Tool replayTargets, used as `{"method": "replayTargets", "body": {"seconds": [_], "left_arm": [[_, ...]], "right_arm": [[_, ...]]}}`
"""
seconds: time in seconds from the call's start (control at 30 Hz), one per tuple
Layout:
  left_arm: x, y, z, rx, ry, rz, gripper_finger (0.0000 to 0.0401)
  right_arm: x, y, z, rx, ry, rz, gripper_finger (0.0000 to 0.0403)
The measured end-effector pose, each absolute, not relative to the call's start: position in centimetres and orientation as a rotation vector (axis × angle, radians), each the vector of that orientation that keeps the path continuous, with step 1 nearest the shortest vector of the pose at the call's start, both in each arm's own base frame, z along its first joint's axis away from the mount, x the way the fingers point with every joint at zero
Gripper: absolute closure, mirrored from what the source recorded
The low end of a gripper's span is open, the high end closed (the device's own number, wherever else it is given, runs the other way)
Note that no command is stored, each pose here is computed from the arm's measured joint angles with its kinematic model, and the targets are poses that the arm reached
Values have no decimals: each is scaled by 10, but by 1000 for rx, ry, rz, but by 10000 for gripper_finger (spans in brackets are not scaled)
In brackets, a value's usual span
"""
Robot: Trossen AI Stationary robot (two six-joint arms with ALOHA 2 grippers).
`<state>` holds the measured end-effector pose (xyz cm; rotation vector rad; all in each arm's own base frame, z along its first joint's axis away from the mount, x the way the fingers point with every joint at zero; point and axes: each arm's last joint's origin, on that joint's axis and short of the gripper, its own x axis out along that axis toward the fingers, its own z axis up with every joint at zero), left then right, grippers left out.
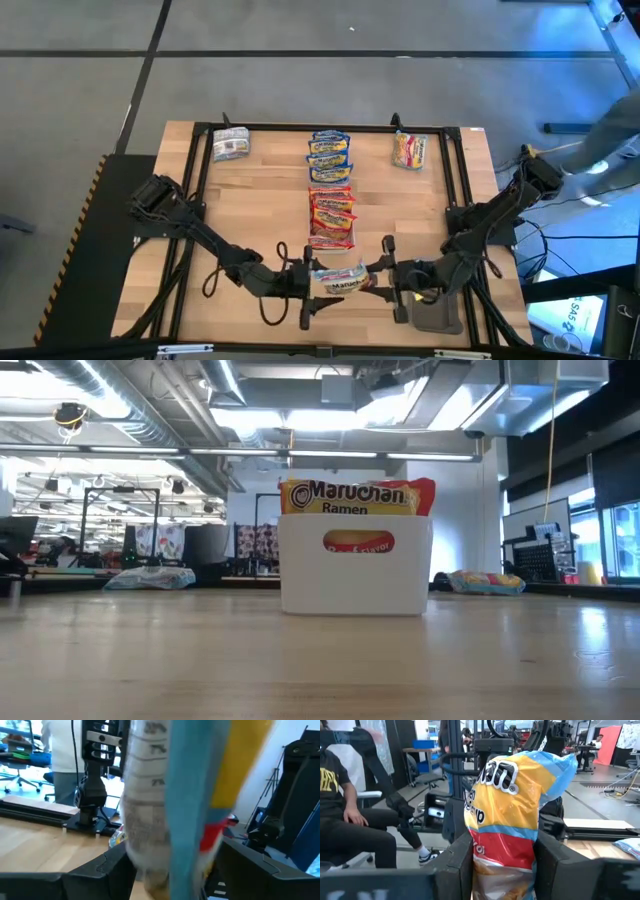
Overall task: Sort Maruchan noodles
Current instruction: Put the light blue noodle pack into the black bin
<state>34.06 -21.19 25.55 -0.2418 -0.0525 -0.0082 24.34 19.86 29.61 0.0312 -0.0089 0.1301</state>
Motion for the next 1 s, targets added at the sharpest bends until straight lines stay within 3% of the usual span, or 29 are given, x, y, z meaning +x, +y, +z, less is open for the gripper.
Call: {"method": "replayTargets", "body": {"seconds": [0.17, 0.53, 0.87, 1.0], "left_arm": [[342, -209, 256, -237, -56, 3, 171], [342, -210, 256, -207, -58, -2, 273], [336, -218, 249, -186, 9, 7, 277], [332, -223, 238, -166, 104, 8, 277]], "right_arm": [[252, 196, 291, 31, -15, 126, 276], [254, 195, 292, 57, -20, 131, 261], [238, 192, 292, 23, 107, 140, 120], [220, 187, 298, 80, 185, 170, 83]]}}
